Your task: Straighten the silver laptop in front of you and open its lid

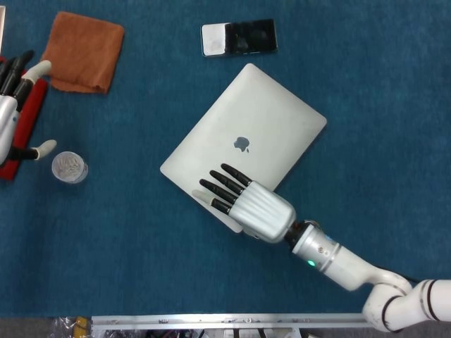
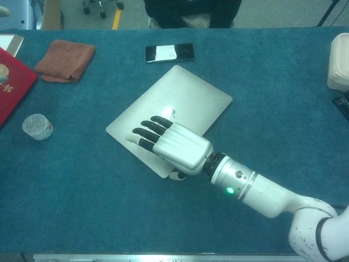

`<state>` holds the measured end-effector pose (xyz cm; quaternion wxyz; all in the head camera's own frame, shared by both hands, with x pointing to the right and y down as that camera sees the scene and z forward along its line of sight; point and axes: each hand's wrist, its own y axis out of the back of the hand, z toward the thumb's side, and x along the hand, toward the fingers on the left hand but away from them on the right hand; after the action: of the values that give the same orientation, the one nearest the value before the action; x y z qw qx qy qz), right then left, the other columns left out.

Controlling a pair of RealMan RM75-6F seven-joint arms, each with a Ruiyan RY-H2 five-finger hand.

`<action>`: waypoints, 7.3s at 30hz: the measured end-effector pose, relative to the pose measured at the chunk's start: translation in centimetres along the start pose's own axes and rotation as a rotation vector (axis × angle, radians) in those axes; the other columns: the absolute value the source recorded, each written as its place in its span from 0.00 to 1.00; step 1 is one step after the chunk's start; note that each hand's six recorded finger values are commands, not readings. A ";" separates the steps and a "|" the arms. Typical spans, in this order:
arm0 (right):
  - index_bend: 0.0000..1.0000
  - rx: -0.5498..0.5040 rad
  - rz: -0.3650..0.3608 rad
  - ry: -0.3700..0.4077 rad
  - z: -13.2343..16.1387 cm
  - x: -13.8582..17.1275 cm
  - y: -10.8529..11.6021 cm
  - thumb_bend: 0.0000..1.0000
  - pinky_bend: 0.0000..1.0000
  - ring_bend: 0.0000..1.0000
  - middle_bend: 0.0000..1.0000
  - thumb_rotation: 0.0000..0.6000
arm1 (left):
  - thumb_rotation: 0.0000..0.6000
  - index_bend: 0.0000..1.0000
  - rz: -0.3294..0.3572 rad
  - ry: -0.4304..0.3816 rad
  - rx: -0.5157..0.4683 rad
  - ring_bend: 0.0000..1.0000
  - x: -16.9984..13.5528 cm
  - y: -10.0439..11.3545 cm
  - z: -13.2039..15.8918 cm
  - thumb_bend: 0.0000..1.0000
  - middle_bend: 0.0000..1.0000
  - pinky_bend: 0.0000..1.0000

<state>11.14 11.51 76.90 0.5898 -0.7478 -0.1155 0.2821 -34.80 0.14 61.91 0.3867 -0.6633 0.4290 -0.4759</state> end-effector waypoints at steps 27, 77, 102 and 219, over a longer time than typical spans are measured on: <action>0.00 -0.192 -0.041 -0.084 0.7 -3.9 2.9 0.09 0.08 0.00 0.09 1.00 | 1.00 0.09 -0.001 -0.001 -0.004 0.00 -0.1 0.7 0.1 0.14 0.00 0.00; 0.00 -0.324 0.143 -0.342 -13.8 -11.7 6.8 0.96 0.08 0.00 0.20 1.00 | 0.81 0.10 -0.028 0.046 -0.032 0.00 -0.3 1.1 -0.7 0.14 0.00 0.00; 0.00 -0.268 0.201 -0.372 -13.4 -15.4 3.5 0.92 0.08 0.00 0.23 1.00 | 0.62 0.10 -0.008 0.059 -0.048 0.00 -0.5 1.5 -1.5 0.14 0.00 0.00; 0.00 -0.173 0.241 -0.415 -14.3 -11.6 2.2 0.89 0.08 0.00 0.21 1.00 | 0.60 0.10 -0.030 0.040 -0.048 0.00 -1.2 0.6 -2.2 0.14 0.00 0.00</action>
<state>9.33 -6.70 80.24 0.4492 -0.7300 -0.1679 0.4869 -37.21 0.83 61.51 0.3549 -0.6690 0.4377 -0.4846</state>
